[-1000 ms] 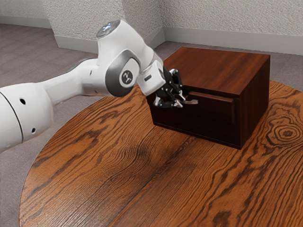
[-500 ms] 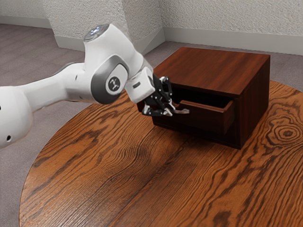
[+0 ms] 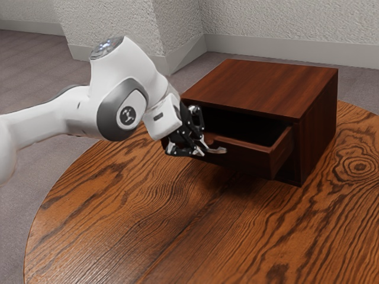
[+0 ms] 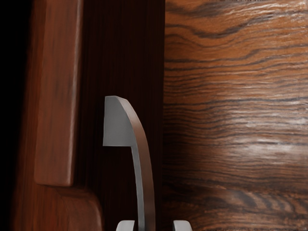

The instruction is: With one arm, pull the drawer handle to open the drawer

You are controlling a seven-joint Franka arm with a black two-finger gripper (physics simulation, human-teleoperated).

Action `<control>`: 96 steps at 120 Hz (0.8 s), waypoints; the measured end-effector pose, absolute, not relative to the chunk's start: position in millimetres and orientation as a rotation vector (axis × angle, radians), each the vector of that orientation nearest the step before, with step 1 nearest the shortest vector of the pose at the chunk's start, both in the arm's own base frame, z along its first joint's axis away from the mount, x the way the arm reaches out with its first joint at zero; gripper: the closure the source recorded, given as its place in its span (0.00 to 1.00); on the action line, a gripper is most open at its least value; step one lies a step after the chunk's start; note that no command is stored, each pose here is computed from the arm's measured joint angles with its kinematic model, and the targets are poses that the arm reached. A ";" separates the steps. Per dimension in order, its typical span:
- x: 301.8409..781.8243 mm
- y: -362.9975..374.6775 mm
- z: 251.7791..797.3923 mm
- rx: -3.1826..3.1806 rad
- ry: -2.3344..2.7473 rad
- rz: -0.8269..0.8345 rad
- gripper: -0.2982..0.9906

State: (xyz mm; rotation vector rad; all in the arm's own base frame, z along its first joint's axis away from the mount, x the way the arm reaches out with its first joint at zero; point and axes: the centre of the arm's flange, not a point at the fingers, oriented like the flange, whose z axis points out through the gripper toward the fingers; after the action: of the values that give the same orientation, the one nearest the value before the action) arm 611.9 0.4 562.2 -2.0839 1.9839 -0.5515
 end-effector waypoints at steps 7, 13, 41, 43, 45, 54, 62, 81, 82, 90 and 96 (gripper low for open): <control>606.8 0.1 560.8 -2.089 1.983 -0.549 0.75; 601.7 -0.3 561.1 -2.091 1.980 -0.549 0.75; 574.9 -3.0 566.3 -2.102 1.965 -0.560 0.75; 572.6 -3.4 566.9 -2.102 1.964 -0.560 0.75; 570.7 -3.8 567.7 -2.101 1.963 -0.562 0.75; 562.8 -5.8 567.1 -2.103 1.962 -0.562 0.75; 556.2 -6.6 565.3 -2.106 1.961 -0.559 0.75; 529.5 -14.4 584.4 -2.075 1.939 -0.585 0.75; 526.6 -15.7 587.6 -2.070 1.937 -0.590 0.75; 502.7 -29.5 612.6 -2.026 1.926 -0.627 0.75; 481.6 -41.9 635.0 -1.985 1.920 -0.652 0.73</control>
State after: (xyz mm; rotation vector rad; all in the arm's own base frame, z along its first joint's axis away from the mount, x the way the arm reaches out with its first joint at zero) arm 481.6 -41.9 635.0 -1.9852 1.9199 -0.6524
